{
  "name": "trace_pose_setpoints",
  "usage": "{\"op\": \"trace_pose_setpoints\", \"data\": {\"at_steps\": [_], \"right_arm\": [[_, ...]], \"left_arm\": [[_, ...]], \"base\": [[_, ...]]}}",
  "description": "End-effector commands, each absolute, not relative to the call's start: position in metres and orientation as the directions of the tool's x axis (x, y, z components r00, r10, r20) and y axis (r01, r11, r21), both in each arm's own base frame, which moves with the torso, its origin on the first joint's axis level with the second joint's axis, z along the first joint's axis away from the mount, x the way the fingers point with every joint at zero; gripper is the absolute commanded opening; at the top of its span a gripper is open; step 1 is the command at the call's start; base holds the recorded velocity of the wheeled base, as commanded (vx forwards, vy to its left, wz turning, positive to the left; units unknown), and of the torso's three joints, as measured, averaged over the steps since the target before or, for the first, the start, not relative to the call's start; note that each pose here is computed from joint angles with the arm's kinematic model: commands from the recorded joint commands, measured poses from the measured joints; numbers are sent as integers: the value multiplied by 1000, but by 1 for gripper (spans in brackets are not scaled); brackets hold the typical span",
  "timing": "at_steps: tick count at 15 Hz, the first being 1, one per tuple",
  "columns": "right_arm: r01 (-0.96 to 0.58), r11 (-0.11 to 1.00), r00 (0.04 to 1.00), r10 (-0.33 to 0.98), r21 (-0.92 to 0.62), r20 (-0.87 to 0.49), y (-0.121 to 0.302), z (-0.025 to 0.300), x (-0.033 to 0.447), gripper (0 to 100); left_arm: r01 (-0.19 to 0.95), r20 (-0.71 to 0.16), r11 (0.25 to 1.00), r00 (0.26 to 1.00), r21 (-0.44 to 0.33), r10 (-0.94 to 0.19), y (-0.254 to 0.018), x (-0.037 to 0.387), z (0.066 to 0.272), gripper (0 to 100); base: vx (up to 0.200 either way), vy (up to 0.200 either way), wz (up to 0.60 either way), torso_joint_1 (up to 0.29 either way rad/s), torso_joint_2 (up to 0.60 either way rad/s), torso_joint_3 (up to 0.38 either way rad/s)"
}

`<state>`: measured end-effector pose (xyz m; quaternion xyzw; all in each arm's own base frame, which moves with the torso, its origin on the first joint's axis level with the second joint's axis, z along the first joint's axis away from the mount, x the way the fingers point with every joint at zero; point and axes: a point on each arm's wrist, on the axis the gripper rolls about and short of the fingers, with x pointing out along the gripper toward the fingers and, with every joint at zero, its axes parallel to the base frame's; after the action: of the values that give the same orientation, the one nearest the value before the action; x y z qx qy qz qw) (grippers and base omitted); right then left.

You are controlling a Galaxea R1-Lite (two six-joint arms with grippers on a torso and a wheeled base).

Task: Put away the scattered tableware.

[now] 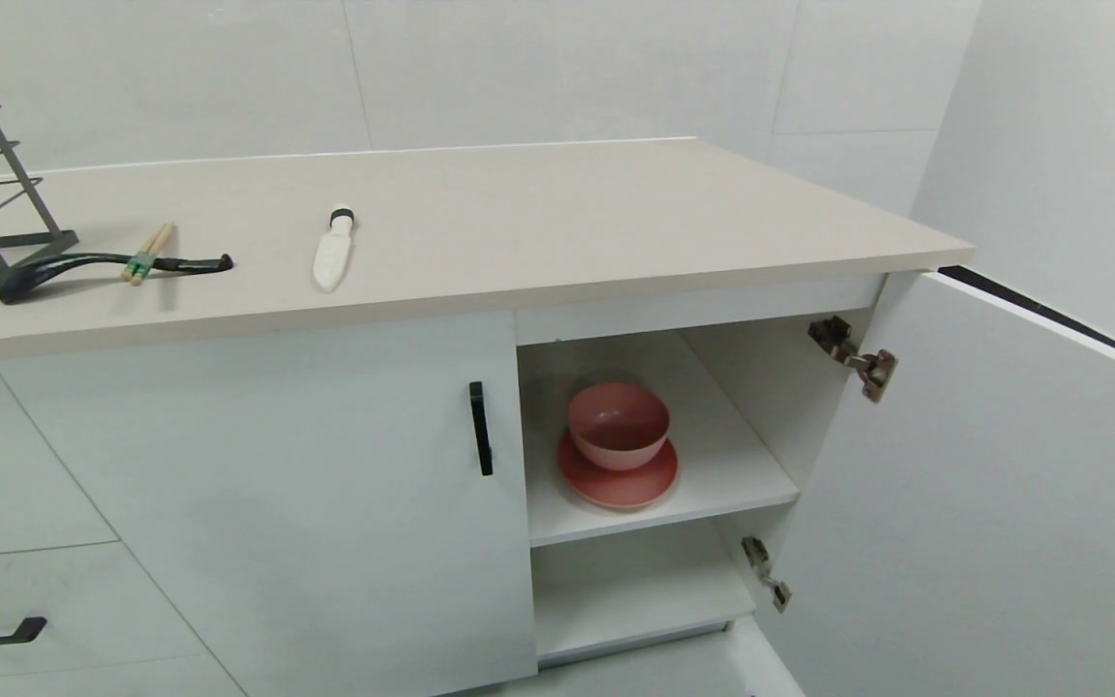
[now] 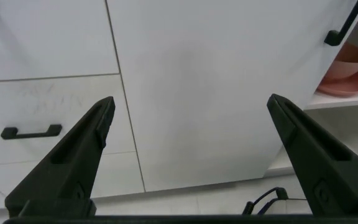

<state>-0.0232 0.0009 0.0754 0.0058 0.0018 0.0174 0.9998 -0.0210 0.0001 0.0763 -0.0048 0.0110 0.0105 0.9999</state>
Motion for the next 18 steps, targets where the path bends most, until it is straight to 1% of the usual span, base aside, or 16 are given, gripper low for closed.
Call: {"op": "trace_pose_setpoints", "data": {"at_steps": [1, 2, 8, 11, 12, 16, 18], "right_arm": [[-35, 999, 999, 35, 12, -6, 1, 75, -23, 100], [-35, 999, 999, 35, 12, -6, 1, 75, -23, 100], [-35, 999, 999, 35, 14, -6, 1, 75, -23, 100], [-37, 999, 999, 37, 14, -6, 1, 75, -23, 100], [-37, 999, 999, 37, 13, -6, 1, 75, -23, 0], [-35, 999, 999, 35, 14, -6, 1, 75, -23, 0], [-35, 999, 999, 35, 14, -6, 1, 75, -23, 0]], "left_arm": [[-11, 2, 1000, 1000, -6, 11, 0, -23, 76, 100], [-11, 0, 1000, 1000, -5, 11, 0, -23, 75, 100], [-15, 3, 1000, 1000, -15, 15, 0, -23, 76, 100], [-15, 3, 1000, 1000, -15, 15, 0, -23, 76, 100], [-15, 3, 1000, 1000, -15, 15, 0, -23, 76, 100], [-17, 3, 1000, 1000, -18, 17, 0, -23, 76, 100], [-18, 5, 1000, 1000, -20, 18, 0, -23, 76, 100]], "base": [[0, 0, 0, 0, 0, 0], [0, 0, 0, 0, 0, 0], [-200, 0, 0, 6, 2, 4], [-200, -200, 0, 2, -1, 2], [-200, -200, 0, 2, -2, -2], [-200, -200, 0, 4, 2, 2], [0, -200, 0, 2, 5, 2]]}}
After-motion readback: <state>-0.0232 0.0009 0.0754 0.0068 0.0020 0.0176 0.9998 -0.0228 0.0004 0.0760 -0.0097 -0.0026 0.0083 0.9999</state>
